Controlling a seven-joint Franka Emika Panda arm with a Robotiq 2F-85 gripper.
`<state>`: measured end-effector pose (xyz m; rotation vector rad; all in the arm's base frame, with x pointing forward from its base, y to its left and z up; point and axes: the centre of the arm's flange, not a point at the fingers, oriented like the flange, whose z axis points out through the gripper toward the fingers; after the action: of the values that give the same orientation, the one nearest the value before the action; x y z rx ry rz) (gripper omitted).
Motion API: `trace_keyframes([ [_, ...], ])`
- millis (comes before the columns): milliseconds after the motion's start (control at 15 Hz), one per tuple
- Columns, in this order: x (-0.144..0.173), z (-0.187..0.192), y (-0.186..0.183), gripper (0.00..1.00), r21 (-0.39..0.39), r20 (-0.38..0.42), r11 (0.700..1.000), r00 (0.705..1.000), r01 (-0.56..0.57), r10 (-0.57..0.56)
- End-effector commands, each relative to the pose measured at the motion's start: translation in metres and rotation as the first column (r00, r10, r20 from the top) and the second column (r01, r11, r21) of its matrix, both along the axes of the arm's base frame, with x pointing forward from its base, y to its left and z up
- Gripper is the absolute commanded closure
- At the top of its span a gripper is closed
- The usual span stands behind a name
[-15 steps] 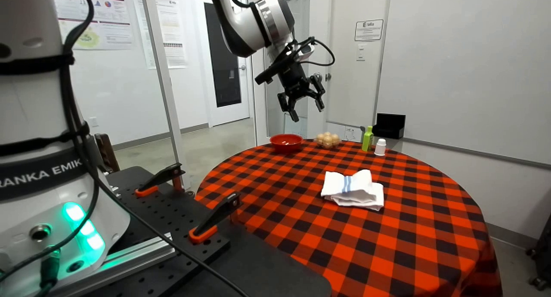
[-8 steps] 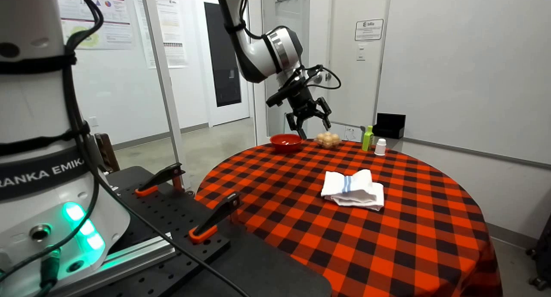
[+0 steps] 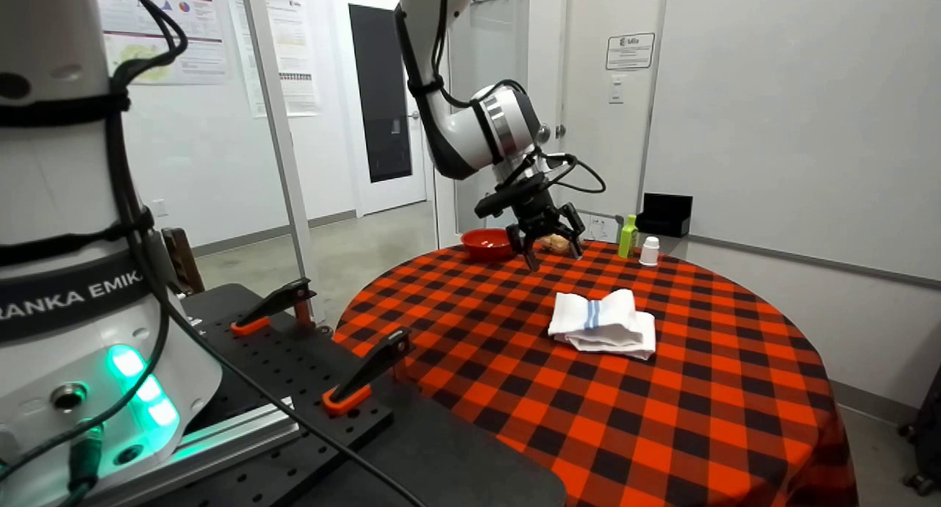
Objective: Straighten the towel
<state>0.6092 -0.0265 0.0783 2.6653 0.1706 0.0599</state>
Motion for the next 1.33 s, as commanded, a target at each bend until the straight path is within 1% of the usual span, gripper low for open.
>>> trace_keyframes([
  [0,0.010,-0.012,-0.019,0.00,0.048,0.025,0.999,0.999,-0.024,0.023],
  [133,0.009,-0.019,-0.026,0.00,0.070,0.028,0.997,0.999,-0.018,0.017],
  [333,0.002,-0.032,-0.031,0.00,0.101,0.012,0.995,1.000,-0.012,0.011],
  [533,-0.004,-0.040,-0.026,0.00,0.147,-0.006,0.989,1.000,-0.007,0.008],
  [600,-0.004,-0.043,-0.024,0.00,0.147,-0.006,0.989,1.000,-0.011,0.012],
  [800,-0.005,-0.053,-0.018,0.00,0.124,-0.013,0.992,0.999,-0.030,0.031],
  [1000,-0.004,-0.066,-0.011,0.00,0.064,-0.028,0.996,0.998,-0.058,0.060],
  [1267,-0.001,-0.077,0.001,0.00,-0.015,-0.041,0.992,0.992,-0.123,0.122],
])
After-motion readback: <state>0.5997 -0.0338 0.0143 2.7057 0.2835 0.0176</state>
